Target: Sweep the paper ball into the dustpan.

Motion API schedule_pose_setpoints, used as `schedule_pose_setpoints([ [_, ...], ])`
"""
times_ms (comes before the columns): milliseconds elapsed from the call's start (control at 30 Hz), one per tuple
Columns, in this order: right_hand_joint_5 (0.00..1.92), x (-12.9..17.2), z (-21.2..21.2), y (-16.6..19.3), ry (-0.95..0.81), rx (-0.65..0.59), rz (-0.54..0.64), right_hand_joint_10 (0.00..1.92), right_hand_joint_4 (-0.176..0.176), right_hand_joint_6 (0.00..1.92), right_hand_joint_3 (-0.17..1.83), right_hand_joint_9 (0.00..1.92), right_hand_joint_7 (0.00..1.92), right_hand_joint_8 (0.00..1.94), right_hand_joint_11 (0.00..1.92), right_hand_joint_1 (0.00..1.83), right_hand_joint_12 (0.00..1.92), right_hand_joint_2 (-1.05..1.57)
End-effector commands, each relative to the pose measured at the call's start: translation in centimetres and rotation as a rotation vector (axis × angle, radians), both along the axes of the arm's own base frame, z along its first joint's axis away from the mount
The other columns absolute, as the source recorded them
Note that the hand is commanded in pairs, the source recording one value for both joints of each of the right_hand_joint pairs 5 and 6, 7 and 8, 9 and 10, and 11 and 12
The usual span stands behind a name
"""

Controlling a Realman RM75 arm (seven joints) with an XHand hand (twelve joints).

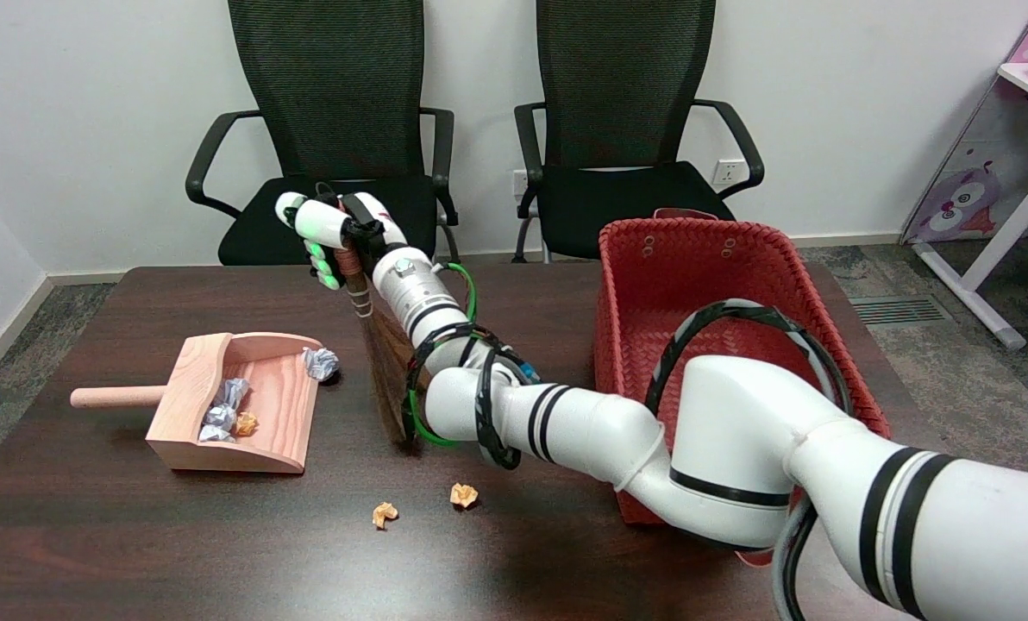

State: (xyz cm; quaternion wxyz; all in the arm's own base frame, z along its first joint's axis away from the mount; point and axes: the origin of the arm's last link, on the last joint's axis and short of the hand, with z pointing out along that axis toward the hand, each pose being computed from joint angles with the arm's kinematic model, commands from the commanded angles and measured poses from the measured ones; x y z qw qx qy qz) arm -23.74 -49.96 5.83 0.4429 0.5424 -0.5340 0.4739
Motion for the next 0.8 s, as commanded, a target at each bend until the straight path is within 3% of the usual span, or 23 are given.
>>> schedule_pose_setpoints([
  [33,1.92,1.0,-1.8,-0.4,-0.141,0.061,-0.053,1.92,0.021,1.92,1.38,1.92,1.92,1.92,1.92,0.8,1.92,1.18],
  [800,1.92,2.8,-3.3,-0.5,-0.302,0.115,-0.072,1.92,0.018,1.92,1.35,1.92,1.92,1.92,1.91,0.8,1.91,1.2],
])
